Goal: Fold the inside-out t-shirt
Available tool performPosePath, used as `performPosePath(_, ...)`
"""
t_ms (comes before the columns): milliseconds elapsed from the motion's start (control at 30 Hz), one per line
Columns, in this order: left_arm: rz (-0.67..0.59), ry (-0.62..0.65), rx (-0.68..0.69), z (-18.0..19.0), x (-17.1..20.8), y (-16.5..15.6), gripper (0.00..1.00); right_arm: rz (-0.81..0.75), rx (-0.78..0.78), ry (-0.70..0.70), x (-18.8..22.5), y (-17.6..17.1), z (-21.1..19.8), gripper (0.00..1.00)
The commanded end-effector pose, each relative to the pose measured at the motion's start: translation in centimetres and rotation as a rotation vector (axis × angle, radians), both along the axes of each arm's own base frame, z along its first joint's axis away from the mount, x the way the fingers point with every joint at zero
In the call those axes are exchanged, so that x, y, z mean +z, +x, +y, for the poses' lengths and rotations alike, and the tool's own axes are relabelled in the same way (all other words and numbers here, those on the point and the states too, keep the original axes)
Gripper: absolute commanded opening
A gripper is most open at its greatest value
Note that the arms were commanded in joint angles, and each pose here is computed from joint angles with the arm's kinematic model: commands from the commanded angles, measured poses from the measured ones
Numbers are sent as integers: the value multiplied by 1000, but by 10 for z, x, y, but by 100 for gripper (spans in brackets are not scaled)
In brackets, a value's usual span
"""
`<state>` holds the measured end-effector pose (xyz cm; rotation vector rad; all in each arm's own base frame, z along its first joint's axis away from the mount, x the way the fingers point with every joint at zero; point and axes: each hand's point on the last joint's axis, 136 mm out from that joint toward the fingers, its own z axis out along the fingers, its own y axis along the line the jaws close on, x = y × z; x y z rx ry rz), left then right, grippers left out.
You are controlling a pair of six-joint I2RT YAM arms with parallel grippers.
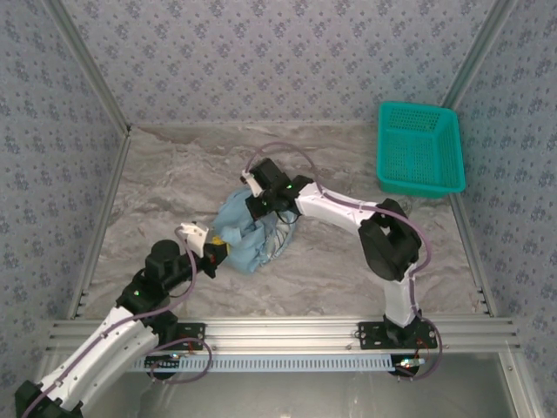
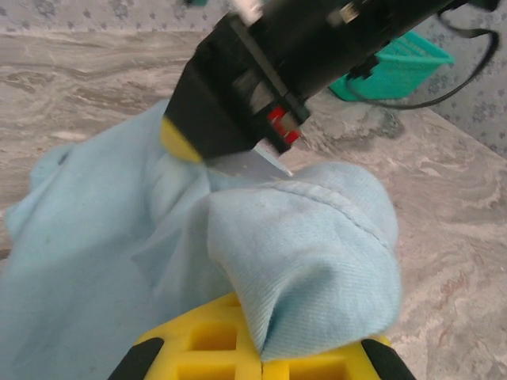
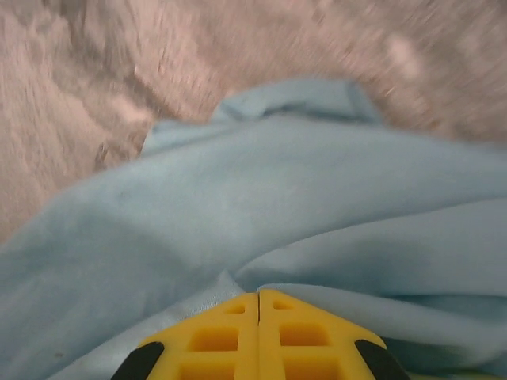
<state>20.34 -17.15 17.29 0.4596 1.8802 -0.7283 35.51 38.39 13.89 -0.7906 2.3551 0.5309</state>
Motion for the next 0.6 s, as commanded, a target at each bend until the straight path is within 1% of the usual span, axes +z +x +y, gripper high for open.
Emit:
performPosePath(0,-110,-75,124,14,52,17,0,-303,-112,143,131,28,-43,0)
performPosePath(100,-213,-129,179,20,101,28,0,-490,-193,276,215,22,-89,0)
performPosePath(167,-268,-161,194,20,141,37,0,-614,-226,355,264,7,-114,0)
performPosePath(233,-298,-172,191,16,175,47,0,-720,-247,415,305,-9,-133,0)
performPosePath(300,-318,-169,187,9,206,58,0,-793,-263,446,335,-21,-148,0)
performPosePath(400,-366,-175,166,-1,251,69,0,-885,-308,456,369,-30,-172,0)
performPosePath(500,-424,-179,120,-9,294,68,0,-963,-343,480,398,-45,-194,0)
performPosePath(567,-480,-186,86,-11,323,60,0,-1012,-357,488,416,-56,-206,0)
